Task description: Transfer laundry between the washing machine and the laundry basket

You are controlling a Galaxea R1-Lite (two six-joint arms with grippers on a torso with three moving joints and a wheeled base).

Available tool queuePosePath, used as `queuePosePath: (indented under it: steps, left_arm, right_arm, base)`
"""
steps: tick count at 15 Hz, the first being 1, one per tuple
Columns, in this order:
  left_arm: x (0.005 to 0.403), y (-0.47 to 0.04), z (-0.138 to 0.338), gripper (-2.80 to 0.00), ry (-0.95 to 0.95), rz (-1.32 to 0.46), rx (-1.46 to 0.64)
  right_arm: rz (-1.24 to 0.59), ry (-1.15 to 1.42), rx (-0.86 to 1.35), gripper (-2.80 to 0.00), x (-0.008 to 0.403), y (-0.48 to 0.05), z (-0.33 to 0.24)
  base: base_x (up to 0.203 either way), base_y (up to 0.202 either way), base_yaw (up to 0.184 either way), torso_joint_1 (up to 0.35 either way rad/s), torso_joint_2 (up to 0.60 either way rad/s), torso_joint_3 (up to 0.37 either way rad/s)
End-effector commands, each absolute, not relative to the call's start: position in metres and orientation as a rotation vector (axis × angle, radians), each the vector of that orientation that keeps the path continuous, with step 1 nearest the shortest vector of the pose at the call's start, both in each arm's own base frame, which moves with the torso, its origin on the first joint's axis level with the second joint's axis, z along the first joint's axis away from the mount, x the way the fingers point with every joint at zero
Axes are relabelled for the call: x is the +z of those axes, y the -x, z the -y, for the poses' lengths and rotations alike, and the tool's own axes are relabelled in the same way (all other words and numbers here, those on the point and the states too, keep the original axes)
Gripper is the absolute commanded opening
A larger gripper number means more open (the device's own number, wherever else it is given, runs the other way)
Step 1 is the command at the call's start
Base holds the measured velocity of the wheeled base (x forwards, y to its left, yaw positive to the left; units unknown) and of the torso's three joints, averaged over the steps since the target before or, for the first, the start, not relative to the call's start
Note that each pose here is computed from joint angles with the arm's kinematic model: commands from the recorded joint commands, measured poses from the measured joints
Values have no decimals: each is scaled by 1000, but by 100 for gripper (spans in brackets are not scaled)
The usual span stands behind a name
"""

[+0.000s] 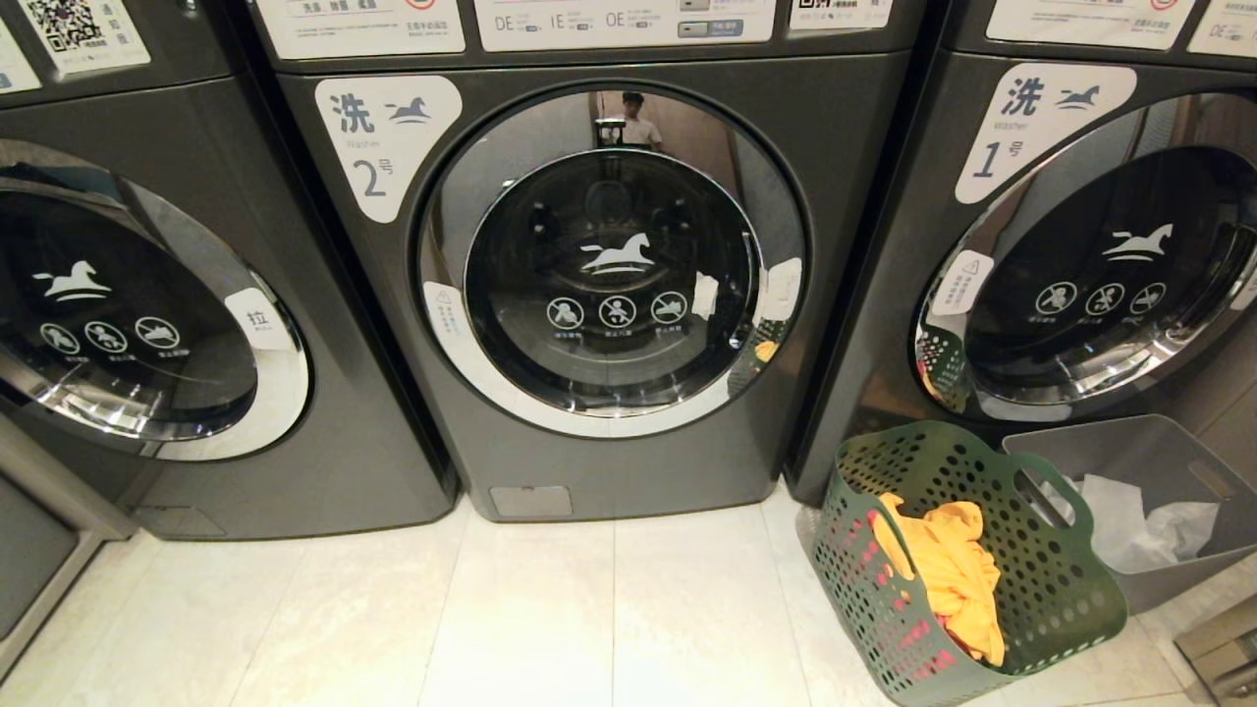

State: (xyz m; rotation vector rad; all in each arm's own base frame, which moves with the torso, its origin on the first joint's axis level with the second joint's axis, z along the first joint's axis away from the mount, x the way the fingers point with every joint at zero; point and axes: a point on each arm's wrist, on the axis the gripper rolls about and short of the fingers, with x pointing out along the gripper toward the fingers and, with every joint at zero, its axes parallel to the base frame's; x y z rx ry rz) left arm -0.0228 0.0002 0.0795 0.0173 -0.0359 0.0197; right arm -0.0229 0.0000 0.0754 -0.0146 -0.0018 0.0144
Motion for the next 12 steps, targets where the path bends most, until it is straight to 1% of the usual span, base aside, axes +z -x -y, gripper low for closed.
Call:
queuePosePath:
  steps: [1, 12]
  left_arm:
    - [75, 22, 0, -280, -12, 21, 23]
    - [75, 22, 0, -280, -8, 23, 23]
  right_arm:
    - [0, 12, 15, -280, 75, 23, 0]
    - [0, 1, 3, -280, 75, 23, 0]
  base:
    - [0, 0, 0, 0, 0, 0]
    - [0, 0, 0, 0, 0, 0]
